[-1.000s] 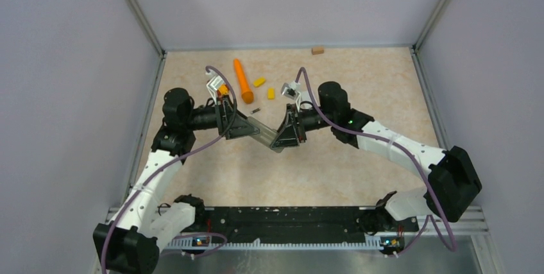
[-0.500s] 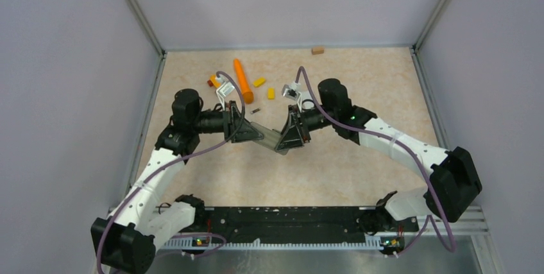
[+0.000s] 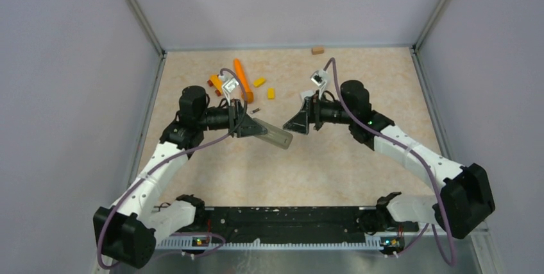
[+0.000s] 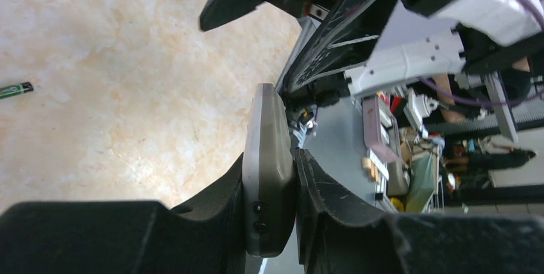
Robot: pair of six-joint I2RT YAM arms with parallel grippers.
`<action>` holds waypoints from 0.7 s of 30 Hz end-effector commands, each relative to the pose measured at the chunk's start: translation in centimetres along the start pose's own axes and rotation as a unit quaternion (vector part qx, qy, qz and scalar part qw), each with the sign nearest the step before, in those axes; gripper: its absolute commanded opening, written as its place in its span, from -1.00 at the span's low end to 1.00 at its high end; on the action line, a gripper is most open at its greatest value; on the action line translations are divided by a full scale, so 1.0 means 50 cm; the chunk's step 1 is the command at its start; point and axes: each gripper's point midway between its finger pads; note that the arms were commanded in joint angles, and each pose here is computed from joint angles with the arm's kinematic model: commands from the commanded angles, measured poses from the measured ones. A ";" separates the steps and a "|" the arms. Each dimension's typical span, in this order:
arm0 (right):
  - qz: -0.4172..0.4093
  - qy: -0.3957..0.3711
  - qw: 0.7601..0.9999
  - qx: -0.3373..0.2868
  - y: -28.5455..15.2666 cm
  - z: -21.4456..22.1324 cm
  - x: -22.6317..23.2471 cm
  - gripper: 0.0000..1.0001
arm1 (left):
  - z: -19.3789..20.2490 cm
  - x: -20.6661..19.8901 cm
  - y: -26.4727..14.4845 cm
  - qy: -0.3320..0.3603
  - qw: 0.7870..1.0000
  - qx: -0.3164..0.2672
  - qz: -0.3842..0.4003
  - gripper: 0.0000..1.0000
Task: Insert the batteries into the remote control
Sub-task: Adjust the remote control, then remove the battery cover from the remote control.
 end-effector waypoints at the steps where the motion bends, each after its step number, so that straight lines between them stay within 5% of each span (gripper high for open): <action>1: 0.170 0.069 0.978 -0.096 -0.047 -0.066 -0.083 0.60 | -0.058 0.042 0.023 -0.055 0.995 -0.075 -0.029 -1.00; 5: 0.186 0.147 0.961 -0.143 -0.058 -0.040 -0.095 0.15 | -0.070 0.115 0.051 -0.122 0.983 -0.128 -0.054 -1.00; 10: 0.195 0.195 0.953 -0.126 -0.029 0.019 -0.102 -0.15 | -0.060 0.189 0.099 -0.147 0.975 -0.137 -0.096 -1.00; 15: 0.253 0.241 0.933 -0.085 -0.009 0.099 -0.140 -0.24 | -0.015 0.263 0.120 -0.174 0.968 -0.127 -0.127 -1.00; 21: 0.255 0.271 0.927 -0.043 0.024 0.176 -0.151 -0.13 | 0.037 0.332 0.119 -0.201 0.959 -0.117 -0.163 -1.00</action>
Point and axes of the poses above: each gripper's point midway between its finger pads, its own y axis out along the fingers, its own x axis along the line the jaws close on, z = x × y, and after that the axes turned 14 degrees about -y, right-handed
